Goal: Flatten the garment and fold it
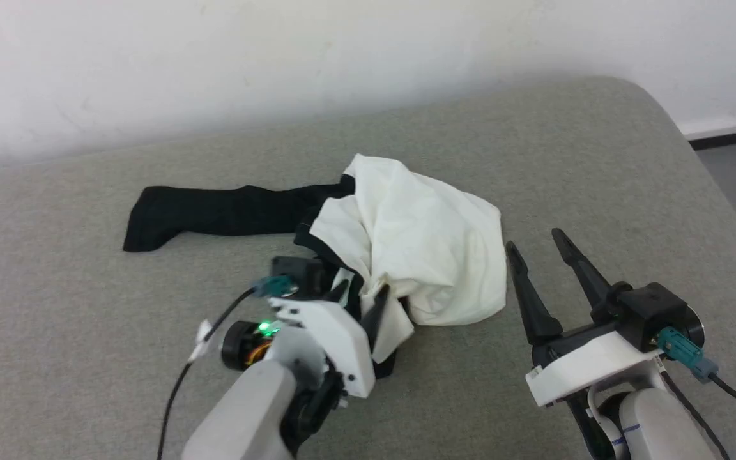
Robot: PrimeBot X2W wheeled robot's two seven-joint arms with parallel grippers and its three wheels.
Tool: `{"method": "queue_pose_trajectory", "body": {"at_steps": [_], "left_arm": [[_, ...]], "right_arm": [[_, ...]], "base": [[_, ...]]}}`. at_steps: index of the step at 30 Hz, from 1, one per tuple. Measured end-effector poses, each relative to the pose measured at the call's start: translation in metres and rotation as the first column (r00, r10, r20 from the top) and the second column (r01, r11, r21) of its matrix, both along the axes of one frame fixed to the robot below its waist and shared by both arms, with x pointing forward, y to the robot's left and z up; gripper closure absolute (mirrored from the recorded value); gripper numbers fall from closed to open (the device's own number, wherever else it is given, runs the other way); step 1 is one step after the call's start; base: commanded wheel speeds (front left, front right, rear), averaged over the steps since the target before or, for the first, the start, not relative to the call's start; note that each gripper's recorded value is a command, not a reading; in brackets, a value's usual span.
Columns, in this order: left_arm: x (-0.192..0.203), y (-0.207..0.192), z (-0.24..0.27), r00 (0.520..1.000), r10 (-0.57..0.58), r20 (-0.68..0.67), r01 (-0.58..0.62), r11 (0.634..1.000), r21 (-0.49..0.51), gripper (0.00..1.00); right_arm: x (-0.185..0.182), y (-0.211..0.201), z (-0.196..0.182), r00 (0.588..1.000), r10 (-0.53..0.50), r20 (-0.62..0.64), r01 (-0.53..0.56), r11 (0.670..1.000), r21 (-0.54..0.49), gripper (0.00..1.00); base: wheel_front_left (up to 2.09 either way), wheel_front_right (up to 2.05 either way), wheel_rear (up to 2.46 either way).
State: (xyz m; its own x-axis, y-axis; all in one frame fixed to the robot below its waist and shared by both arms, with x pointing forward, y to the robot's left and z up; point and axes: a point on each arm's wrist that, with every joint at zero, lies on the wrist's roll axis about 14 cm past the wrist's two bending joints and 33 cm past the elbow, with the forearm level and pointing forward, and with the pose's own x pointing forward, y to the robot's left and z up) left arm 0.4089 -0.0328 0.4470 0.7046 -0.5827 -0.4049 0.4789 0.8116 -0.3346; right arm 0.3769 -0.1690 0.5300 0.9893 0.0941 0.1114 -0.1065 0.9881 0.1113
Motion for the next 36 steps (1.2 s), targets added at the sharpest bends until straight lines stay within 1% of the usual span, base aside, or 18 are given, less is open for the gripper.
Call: {"method": "queue_pose_trajectory", "body": {"at_steps": [1, 2, 5, 9, 11, 14, 18, 25, 28, 31, 34, 36], "left_arm": [[0.002, 0.005, 0.007, 0.999, 0.032, 0.029, -0.032, 0.999, -0.026, 0.00], [0.006, 0.023, 0.018, 0.990, 0.112, 0.082, -0.107, 0.992, -0.063, 0.00], [0.010, 0.061, 0.031, 0.953, 0.255, 0.166, -0.241, 0.965, -0.102, 0.00], [0.006, 0.112, 0.046, 0.862, 0.418, 0.287, -0.398, 0.908, -0.129, 0.00], [0.001, 0.130, 0.047, 0.827, 0.461, 0.322, -0.445, 0.887, -0.126, 0.00], [-0.007, 0.144, 0.043, 0.808, 0.488, 0.330, -0.479, 0.870, -0.115, 0.00], [-0.010, 0.144, 0.032, 0.823, 0.481, 0.301, -0.479, 0.874, -0.088, 0.00], [0.023, 0.103, 0.022, 0.894, 0.381, 0.235, -0.380, 0.924, -0.053, 0.00], [0.028, 0.086, 0.003, 0.936, 0.315, 0.158, -0.322, 0.947, 0.018, 0.00], [0.026, 0.074, -0.020, 0.964, 0.261, 0.058, -0.265, 0.959, 0.102, 0.00], [0.021, 0.066, -0.042, 0.975, 0.217, -0.047, -0.207, 0.965, 0.162, 0.00], [0.019, 0.060, -0.050, 0.976, 0.195, -0.098, -0.176, 0.968, 0.178, 0.00]], "right_arm": [[0.001, 0.002, 0.001, 1.000, 0.005, 0.000, -0.005, 1.000, 0.000, 0.00], [0.001, 0.004, 0.002, 1.000, 0.014, 0.003, -0.014, 1.000, -0.001, 0.00], [0.001, 0.010, -0.001, 1.000, 0.029, -0.008, -0.029, 1.000, -0.005, 0.00], [0.003, 0.017, 0.001, 0.999, 0.051, -0.007, -0.051, 0.999, -0.004, 0.00], [0.003, 0.022, 0.001, 0.998, 0.066, -0.012, -0.066, 0.998, -0.009, 0.00], [0.006, 0.030, 0.002, 0.996, 0.091, -0.013, -0.091, 0.996, -0.012, 0.00], [0.011, 0.037, 0.003, 0.994, 0.111, -0.012, -0.111, 0.994, -0.013, 0.00], [0.018, 0.045, -0.008, 0.990, 0.134, -0.045, -0.134, 0.991, -0.004, 0.00], [0.019, 0.041, -0.010, 0.991, 0.123, -0.049, -0.123, 0.992, -0.005, 0.00], [0.017, 0.032, -0.013, 0.994, 0.097, -0.054, -0.097, 0.995, 0.002, 0.00], [0.014, 0.022, -0.015, 0.996, 0.068, -0.056, -0.068, 0.998, 0.003, 0.00], [0.012, 0.017, -0.017, 0.997, 0.052, -0.061, -0.051, 0.999, 0.005, 0.00]], "base": [[0.00, 0.00, 0.00], [0.00, 0.00, 0.00], [0.00, 0.00, 0.00], [0.00, 0.00, 0.00], [0.00, 0.00, 0.00], [0.00, 0.00, 0.00], [0.00, 0.00, 0.00], [0.00, 0.00, 0.00], [0.00, 0.00, 0.00], [0.00, 0.00, 0.00], [0.00, 0.00, 0.00], [0.00, 0.00, 0.00]]}}
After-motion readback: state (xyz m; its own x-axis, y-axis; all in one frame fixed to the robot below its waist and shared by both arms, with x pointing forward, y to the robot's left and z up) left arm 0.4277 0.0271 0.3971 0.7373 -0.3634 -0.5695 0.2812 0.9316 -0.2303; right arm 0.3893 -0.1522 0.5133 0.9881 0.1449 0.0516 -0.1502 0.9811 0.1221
